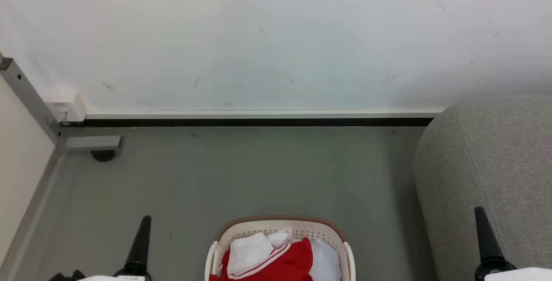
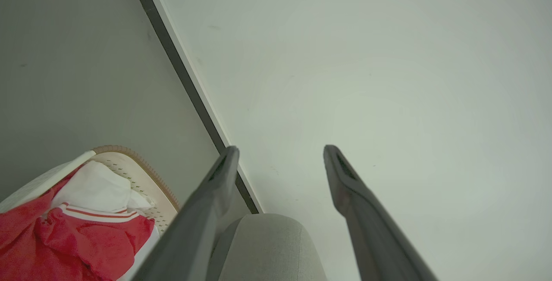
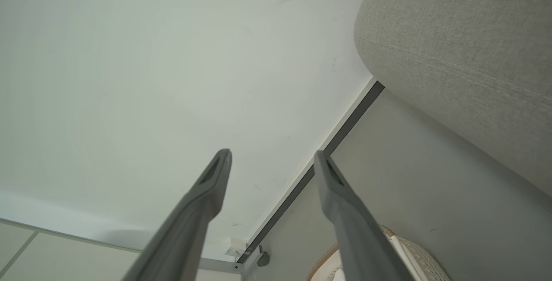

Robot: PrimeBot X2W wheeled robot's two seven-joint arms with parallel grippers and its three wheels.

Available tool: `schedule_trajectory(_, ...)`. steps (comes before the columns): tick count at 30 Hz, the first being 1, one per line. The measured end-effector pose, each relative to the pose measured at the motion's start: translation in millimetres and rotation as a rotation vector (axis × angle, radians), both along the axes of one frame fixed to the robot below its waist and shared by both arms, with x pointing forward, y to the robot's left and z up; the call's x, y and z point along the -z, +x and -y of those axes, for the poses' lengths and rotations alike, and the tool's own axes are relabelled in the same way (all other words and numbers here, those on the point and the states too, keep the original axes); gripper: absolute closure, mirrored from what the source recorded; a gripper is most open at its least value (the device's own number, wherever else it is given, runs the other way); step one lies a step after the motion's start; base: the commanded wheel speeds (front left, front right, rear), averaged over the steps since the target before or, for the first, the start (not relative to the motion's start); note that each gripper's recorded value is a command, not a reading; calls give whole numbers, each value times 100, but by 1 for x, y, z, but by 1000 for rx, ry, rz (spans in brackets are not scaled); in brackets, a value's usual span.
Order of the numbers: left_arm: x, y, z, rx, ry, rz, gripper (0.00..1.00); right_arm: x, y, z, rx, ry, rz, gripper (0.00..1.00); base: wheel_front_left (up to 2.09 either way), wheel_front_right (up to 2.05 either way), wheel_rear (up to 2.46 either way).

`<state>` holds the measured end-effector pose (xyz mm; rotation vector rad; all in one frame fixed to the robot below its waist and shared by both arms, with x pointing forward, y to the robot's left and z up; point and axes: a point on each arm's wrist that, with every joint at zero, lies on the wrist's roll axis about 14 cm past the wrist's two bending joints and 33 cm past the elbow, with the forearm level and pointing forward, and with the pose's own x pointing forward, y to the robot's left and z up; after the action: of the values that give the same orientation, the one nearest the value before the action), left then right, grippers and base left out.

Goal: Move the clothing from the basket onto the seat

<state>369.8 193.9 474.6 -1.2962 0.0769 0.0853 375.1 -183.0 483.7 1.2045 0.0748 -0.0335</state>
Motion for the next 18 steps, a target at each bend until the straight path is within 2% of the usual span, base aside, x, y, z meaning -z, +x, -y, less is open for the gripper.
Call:
schedule_trajectory(7, -3, -1, -1, 0, 127, 9, 0, -5, 1, -4, -15, -125, 20, 0, 0, 0, 0)
schedule_trajectory(18, -7, -3, -1, -1, 260, 24, 0, -11, 1, -9, -30, -298, 52, 0, 0, 0, 0)
